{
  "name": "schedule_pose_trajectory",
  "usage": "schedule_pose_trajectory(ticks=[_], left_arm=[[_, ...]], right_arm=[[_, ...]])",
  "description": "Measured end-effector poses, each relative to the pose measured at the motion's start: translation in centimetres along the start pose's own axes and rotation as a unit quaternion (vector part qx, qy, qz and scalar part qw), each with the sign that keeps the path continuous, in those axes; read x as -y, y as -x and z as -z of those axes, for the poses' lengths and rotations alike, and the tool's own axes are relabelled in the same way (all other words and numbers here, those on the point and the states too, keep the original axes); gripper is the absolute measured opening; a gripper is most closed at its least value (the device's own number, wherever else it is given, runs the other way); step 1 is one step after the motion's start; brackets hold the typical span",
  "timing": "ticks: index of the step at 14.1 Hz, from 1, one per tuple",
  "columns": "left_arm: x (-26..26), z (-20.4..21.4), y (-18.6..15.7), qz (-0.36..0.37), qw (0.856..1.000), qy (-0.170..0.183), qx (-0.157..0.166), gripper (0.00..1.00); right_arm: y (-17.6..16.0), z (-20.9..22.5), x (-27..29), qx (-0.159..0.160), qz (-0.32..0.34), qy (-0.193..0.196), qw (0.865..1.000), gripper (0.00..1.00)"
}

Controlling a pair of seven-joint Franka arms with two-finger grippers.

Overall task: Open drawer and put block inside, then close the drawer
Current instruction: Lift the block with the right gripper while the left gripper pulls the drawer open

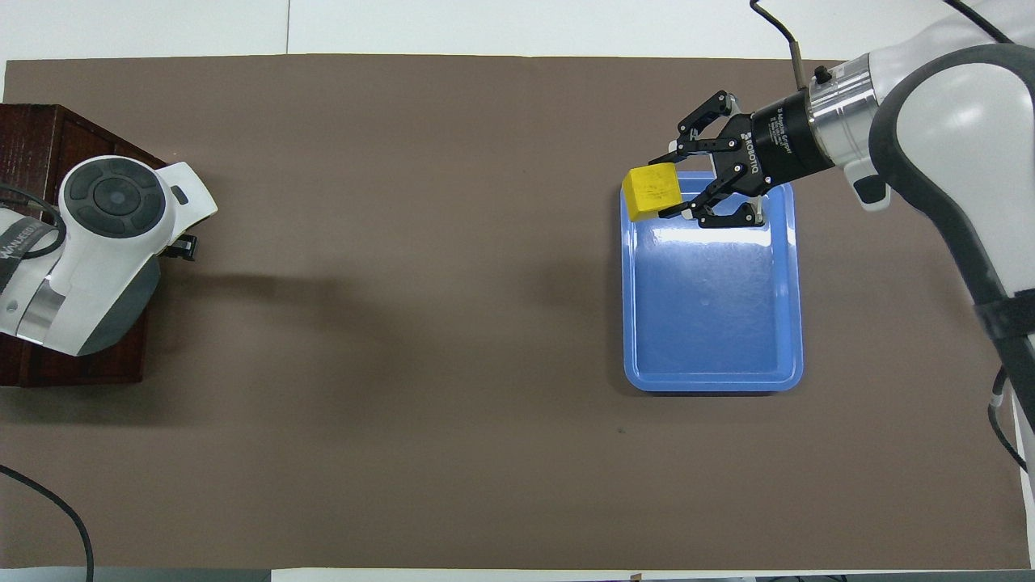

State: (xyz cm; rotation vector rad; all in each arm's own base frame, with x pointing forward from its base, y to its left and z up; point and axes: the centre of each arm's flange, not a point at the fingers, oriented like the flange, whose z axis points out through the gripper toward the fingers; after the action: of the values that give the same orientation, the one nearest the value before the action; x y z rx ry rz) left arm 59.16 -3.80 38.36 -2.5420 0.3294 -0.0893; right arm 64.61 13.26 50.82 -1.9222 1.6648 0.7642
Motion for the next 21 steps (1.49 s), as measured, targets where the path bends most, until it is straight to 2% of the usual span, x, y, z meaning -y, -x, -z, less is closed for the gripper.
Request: schedule_pose_trajectory(ticks=[3, 5, 14, 21], left_arm=[[-0.6, -1.0, -0.7, 0.002, 1.000, 0.004, 0.000, 1.00], [-0.6, -1.4, -0.9, 0.004, 1.000, 0.004, 0.000, 1.00], [-1.2, -1.1, -1.0, 0.003, 1.000, 0.008, -0.002, 1.00], [-4.8, 1.6, -1.6, -0.013, 0.999, 0.027, -0.015, 1.00]], right_arm=[[3.8, -1.0, -0.6, 0.000, -0.005, 0.006, 1.000, 0.55], [4.7, -1.7, -0.7, -0.001, -0.002, 0.011, 1.000, 0.55], [4.9, -2.0, -0.7, -0.001, -0.001, 0.014, 1.000, 0.55], [4.4, -1.6, -0.6, -0.002, -0.005, 0.010, 1.000, 0.55]])
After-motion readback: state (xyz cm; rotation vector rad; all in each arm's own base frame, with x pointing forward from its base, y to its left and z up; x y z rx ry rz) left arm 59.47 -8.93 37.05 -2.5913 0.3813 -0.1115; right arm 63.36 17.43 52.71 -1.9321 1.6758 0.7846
